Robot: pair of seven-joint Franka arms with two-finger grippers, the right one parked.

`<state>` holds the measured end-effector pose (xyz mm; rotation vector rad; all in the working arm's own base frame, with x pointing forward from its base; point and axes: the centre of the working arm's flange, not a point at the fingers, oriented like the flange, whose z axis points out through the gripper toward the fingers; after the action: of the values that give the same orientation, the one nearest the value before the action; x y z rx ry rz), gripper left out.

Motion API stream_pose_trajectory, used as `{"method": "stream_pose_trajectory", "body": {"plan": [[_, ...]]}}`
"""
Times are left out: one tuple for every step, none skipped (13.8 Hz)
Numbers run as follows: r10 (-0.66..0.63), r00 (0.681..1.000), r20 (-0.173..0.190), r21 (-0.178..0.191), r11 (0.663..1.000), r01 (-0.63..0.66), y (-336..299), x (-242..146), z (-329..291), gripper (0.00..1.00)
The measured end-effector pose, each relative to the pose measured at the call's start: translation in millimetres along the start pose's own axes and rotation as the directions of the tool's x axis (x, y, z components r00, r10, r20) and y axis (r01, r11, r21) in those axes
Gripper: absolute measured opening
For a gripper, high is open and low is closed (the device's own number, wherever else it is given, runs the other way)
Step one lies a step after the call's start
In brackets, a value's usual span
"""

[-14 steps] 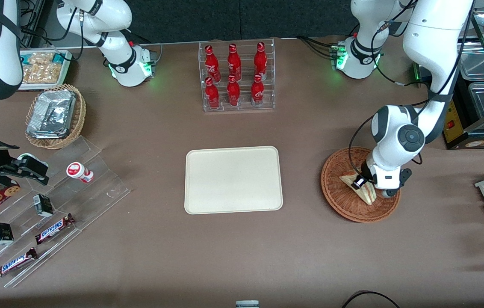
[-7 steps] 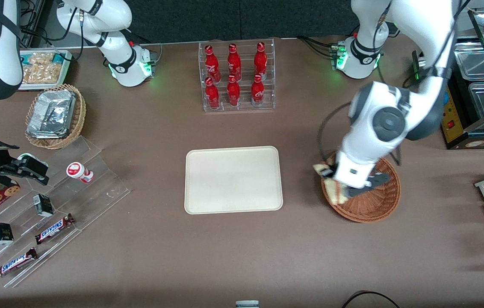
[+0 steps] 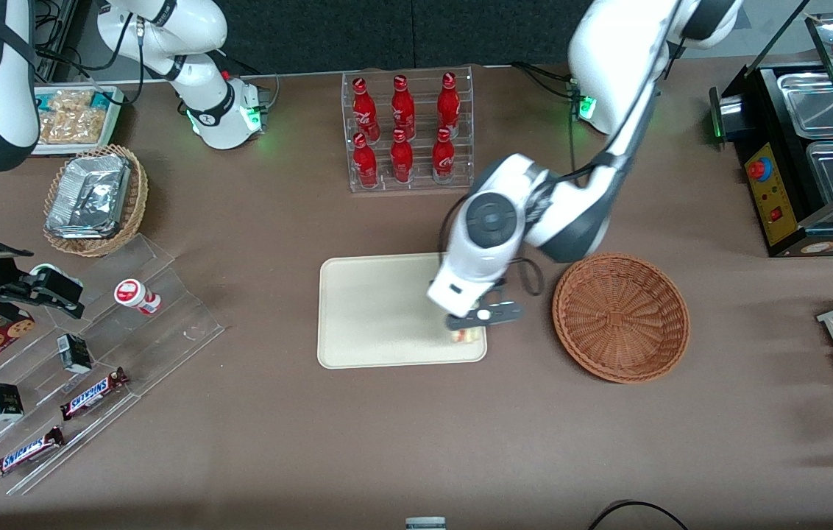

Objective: Place sandwich from basket to tray
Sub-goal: 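Lower the sandwich onto the tray center and open the left gripper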

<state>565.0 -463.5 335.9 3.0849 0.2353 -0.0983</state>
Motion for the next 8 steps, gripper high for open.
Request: {"method": "stream_pose_trajectory", "body": {"plan": [[0.010,1.000,-0.008,-0.010,1.000,-0.010,15.7,-6.0,14.6,0.19],[0.019,1.000,-0.019,-0.024,1.000,-0.019,29.3,-11.8,29.4,0.19],[0.029,0.999,-0.027,-0.033,0.999,-0.030,40.2,-18.3,43.3,0.19],[0.033,0.999,-0.031,-0.039,0.999,-0.034,49.4,-24.9,55.9,0.19],[0.030,0.999,-0.034,-0.044,0.999,-0.031,56.1,-30.1,66.8,0.19],[0.023,0.999,-0.035,-0.047,0.999,-0.025,62.1,-35.0,76.9,0.19],[0.018,0.999,-0.033,-0.045,0.999,-0.020,66.7,-38.9,87.7,0.22],[0.017,0.999,-0.033,-0.045,0.999,-0.018,70.4,-41.2,99.3,0.22]]}}
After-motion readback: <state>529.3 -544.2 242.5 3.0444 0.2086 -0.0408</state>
